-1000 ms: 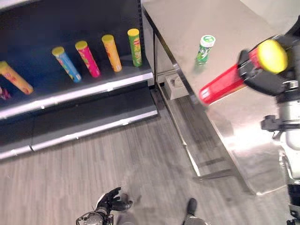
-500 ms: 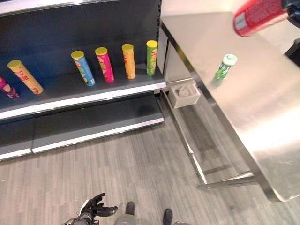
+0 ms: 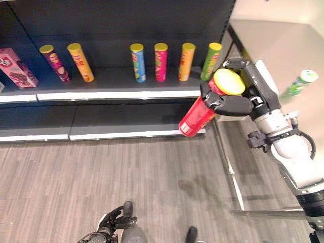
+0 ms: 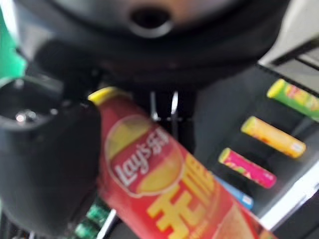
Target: Put the goods on the table back onto the shelves and tidy them up.
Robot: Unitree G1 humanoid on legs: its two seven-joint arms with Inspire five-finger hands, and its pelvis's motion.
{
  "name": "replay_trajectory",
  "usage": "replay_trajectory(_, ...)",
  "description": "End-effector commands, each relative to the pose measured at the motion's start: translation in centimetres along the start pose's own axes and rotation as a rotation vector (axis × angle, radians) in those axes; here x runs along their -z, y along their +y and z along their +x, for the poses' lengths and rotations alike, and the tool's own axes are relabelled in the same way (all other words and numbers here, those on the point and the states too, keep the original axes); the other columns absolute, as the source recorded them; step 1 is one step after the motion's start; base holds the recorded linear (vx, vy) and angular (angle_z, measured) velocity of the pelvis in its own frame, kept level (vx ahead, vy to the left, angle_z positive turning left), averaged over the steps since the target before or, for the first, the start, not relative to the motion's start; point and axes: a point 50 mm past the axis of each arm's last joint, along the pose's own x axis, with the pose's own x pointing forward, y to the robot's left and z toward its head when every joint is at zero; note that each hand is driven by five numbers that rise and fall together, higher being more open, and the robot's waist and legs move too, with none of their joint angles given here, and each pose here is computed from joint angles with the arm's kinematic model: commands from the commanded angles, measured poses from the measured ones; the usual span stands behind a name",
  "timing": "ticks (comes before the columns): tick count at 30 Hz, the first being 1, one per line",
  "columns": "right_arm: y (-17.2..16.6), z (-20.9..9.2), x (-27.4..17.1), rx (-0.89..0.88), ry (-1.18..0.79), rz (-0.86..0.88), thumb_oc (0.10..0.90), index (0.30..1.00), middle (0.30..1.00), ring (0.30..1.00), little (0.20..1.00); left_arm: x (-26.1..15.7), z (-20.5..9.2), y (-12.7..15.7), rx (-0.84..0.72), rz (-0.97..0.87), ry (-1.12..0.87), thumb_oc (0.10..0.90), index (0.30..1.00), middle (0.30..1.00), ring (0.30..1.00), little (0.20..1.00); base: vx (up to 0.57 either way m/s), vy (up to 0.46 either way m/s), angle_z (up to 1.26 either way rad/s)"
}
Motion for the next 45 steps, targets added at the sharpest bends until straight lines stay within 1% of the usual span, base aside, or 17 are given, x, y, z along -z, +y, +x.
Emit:
replay_trajectory(1,-2.3,1.5,-5.7,0.075,-0.284,-0.082,0.4,0.3,0.3,0.3,0.3,1.3,-0.8,1.9,-0.024,0.164,0.029,0.8,0.9,0.9,0.9,0.9,0.2,0.402,0.5)
replay_trajectory(3,-1.6,0.9,-5.0,0.08,-0.259,-0.095,0.4,0.3,0.3,0.3,0.3,1.0,-0.7,2.1,-0.02,0.214,0.024,0.8,0.9,0.9,0.9,0.9,0.23,0.488,0.63)
replay_trajectory(6,-1.1,1.0,-4.7,0.085,-0.256,-0.084,0.4,0.3,0.3,0.3,0.3,0.6,-0.7,2.6,-0.028,0.241,0.016,0.8,0.9,0.9,0.9,0.9,0.13,0.426,0.34)
replay_trajectory(7,0.1,1.6,-4.8,0.066,-0.268,-0.095,0.4,0.3,0.3,0.3,0.3,-0.1,-0.7,3.3,-0.053,0.254,-0.002,0.8,0.9,0.9,0.9,0.9,0.14,0.531,0.11)
replay_trajectory(8,0.4,1.5,-4.6,0.053,-0.264,-0.08,0.4,0.3,0.3,0.3,0.3,-0.4,-0.7,3.7,-0.064,0.253,-0.01,0.8,0.9,0.9,0.9,0.9,0.13,0.523,-0.05)
replay_trajectory(14,1.0,1.9,-4.9,0.044,-0.286,-0.037,0.4,0.3,0.3,0.3,0.3,-0.2,-0.6,3.6,-0.061,0.244,0.0,0.8,0.9,0.9,0.9,0.9,0.14,0.093,0.15)
replay_trajectory(17,2.4,1.9,-4.2,-0.001,-0.262,0.006,0.4,0.3,0.3,0.3,0.3,0.0,-0.4,2.6,-0.039,0.241,0.006,0.8,0.9,0.9,0.9,0.9,0.34,0.023,0.37)
replay_trajectory(22,3.0,2.1,-4.0,-0.038,-0.257,0.027,0.4,0.3,0.3,0.3,0.3,-0.1,-0.3,1.6,-0.019,0.23,-0.006,0.8,0.9,0.9,0.9,0.9,0.18,-0.073,0.19)
replay_trajectory(24,3.4,2.0,-4.1,-0.064,-0.261,0.03,0.4,0.3,0.3,0.3,0.3,-0.5,-0.4,0.9,0.003,0.176,-0.04,0.8,0.9,0.9,0.9,0.9,0.31,-0.204,0.71)
replay_trajectory(27,3.2,2.1,-3.8,-0.053,-0.245,0.008,0.4,0.3,0.3,0.3,0.3,-1.1,-0.3,0.3,0.003,0.11,-0.066,0.8,0.9,0.9,0.9,0.9,0.08,-0.03,0.79)
replay_trajectory(31,3.1,2.1,-3.7,-0.043,-0.24,0.0,0.4,0.3,0.3,0.3,0.3,-0.9,-0.3,0.0,0.011,0.101,-0.061,0.8,0.9,0.9,0.9,0.9,0.16,0.083,0.38)
replay_trajectory(36,2.8,2.2,-3.3,-0.015,-0.224,0.001,0.4,0.3,0.3,0.3,0.3,-0.9,-0.4,0.4,-0.001,0.135,-0.063,0.8,0.9,0.9,0.9,0.9,0.21,0.223,0.06)
replay_trajectory(40,2.2,1.5,-3.1,0.013,-0.205,-0.062,0.4,0.3,0.3,0.3,0.3,0.0,-0.6,0.8,-0.009,0.179,-0.026,0.8,0.9,0.9,0.9,0.9,0.32,0.494,-0.37)
replay_trajectory(45,3.0,1.9,-3.2,0.017,-0.214,-0.084,0.4,0.3,0.3,0.3,0.3,0.5,-0.7,3.1,-0.085,0.2,0.012,0.8,0.9,0.9,0.9,0.9,0.14,0.361,-0.17)
